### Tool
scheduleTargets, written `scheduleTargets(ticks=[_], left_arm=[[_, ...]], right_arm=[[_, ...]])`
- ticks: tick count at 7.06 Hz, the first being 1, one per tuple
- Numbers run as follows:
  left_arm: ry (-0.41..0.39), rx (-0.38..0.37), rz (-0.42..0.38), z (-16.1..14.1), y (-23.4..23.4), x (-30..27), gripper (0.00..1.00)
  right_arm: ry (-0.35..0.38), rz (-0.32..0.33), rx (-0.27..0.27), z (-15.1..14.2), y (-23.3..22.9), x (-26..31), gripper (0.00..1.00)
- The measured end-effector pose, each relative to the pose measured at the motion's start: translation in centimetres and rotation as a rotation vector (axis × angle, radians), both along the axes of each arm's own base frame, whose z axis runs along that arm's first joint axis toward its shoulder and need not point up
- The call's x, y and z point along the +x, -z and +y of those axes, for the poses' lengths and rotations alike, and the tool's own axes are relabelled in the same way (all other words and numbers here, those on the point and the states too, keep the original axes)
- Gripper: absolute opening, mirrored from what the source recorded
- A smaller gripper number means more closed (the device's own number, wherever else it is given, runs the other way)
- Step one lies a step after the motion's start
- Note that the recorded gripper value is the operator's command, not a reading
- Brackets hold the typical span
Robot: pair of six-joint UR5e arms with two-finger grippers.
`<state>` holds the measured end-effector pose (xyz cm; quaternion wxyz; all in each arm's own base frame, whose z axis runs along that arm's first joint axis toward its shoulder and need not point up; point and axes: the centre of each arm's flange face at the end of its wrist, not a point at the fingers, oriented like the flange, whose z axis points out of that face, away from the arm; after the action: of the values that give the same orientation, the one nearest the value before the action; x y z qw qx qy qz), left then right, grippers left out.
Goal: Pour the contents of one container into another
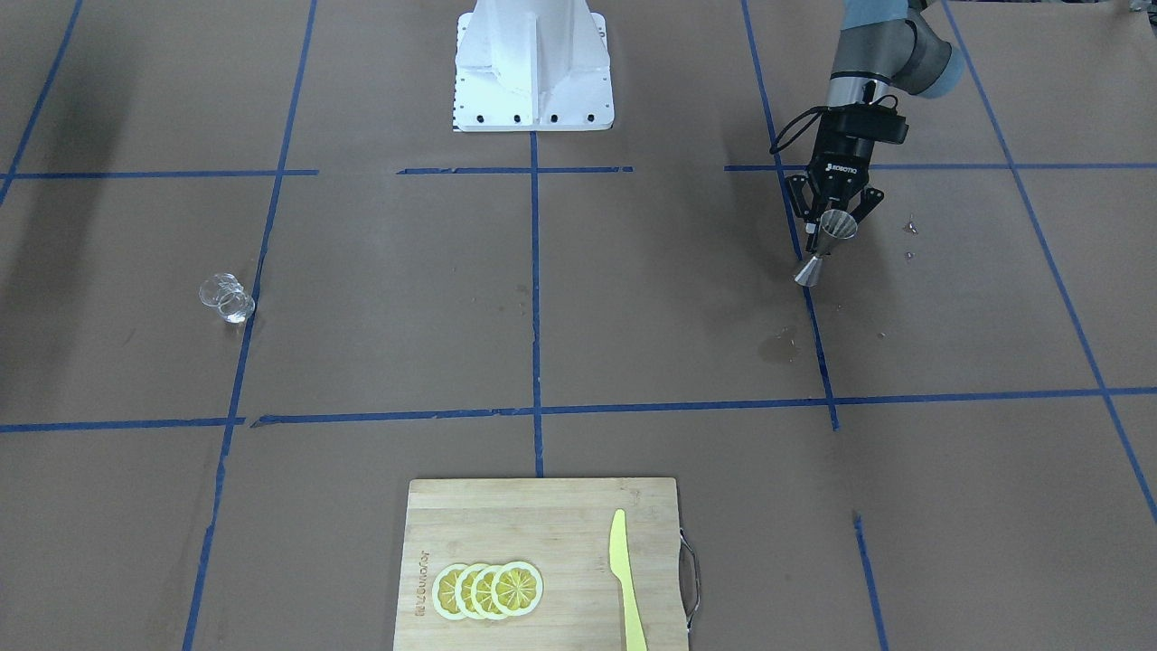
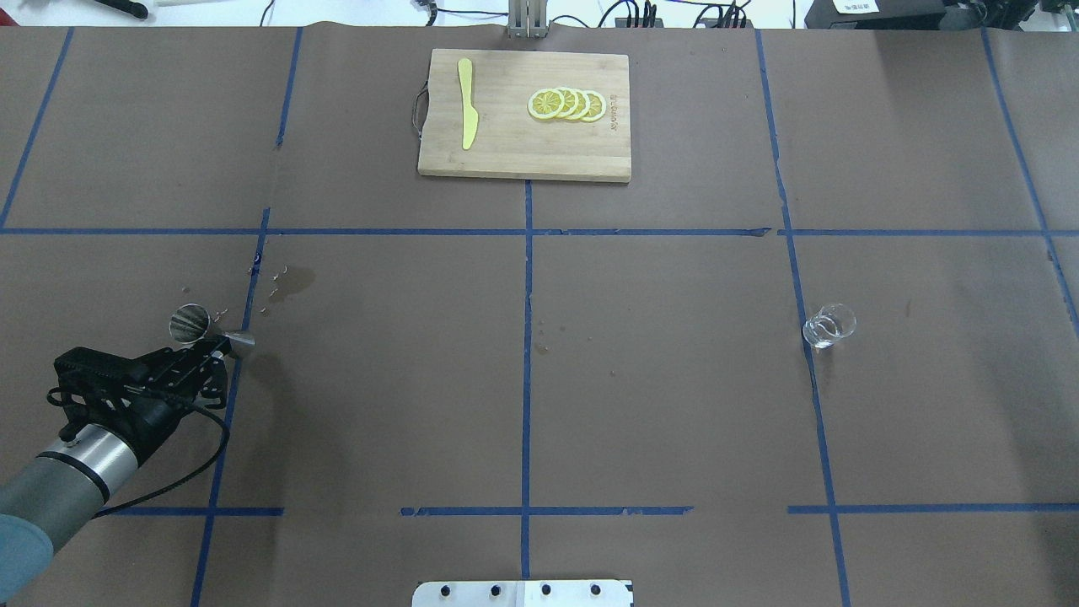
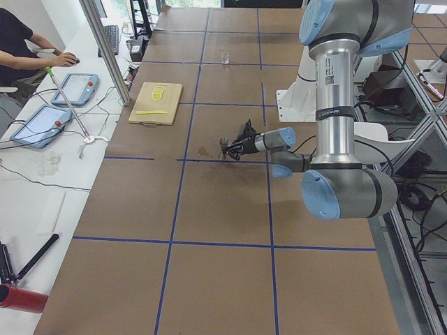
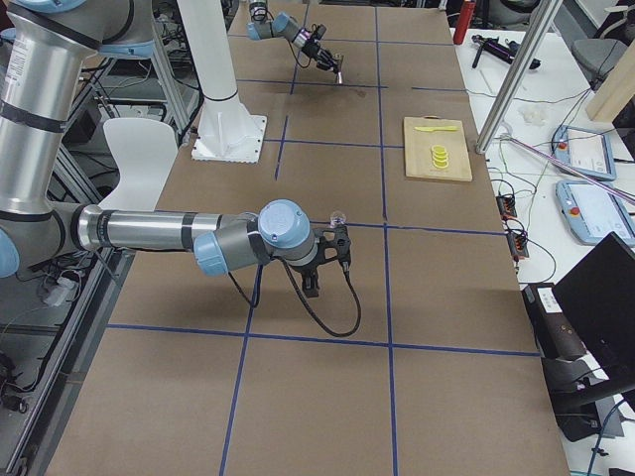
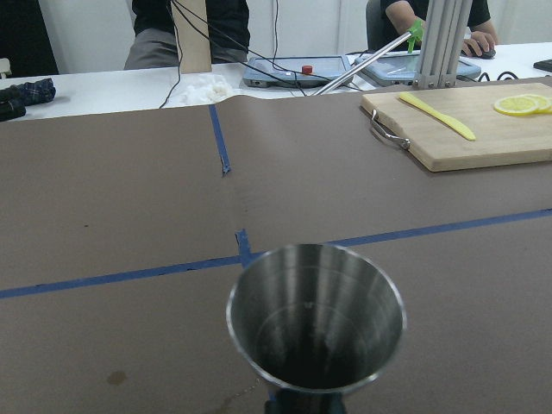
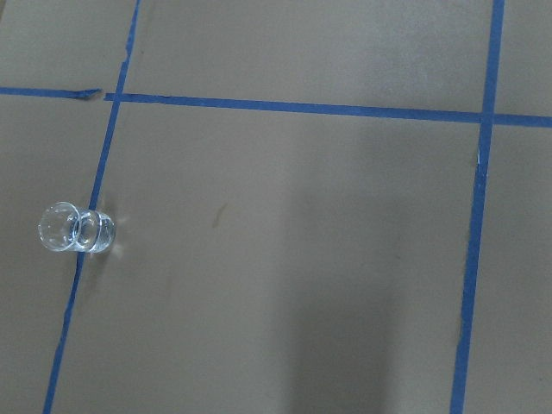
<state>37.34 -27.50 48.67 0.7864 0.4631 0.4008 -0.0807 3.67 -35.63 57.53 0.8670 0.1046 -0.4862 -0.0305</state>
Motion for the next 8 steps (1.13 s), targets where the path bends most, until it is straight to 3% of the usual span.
scheduleTargets(ticks=[4,8], left_arm=[[-0.083,0.106,-0.042,0.0,3.9,2.9,0.0],[-0.093,0.195,0.044,-0.6,11.4,6.7,0.0]], right_arm=[[0.0,-0.002,0.035,0.2,0.3,0.0,1.0],[0.006,-0.001,0.056,0.2,0.6,-0.2,0.92]])
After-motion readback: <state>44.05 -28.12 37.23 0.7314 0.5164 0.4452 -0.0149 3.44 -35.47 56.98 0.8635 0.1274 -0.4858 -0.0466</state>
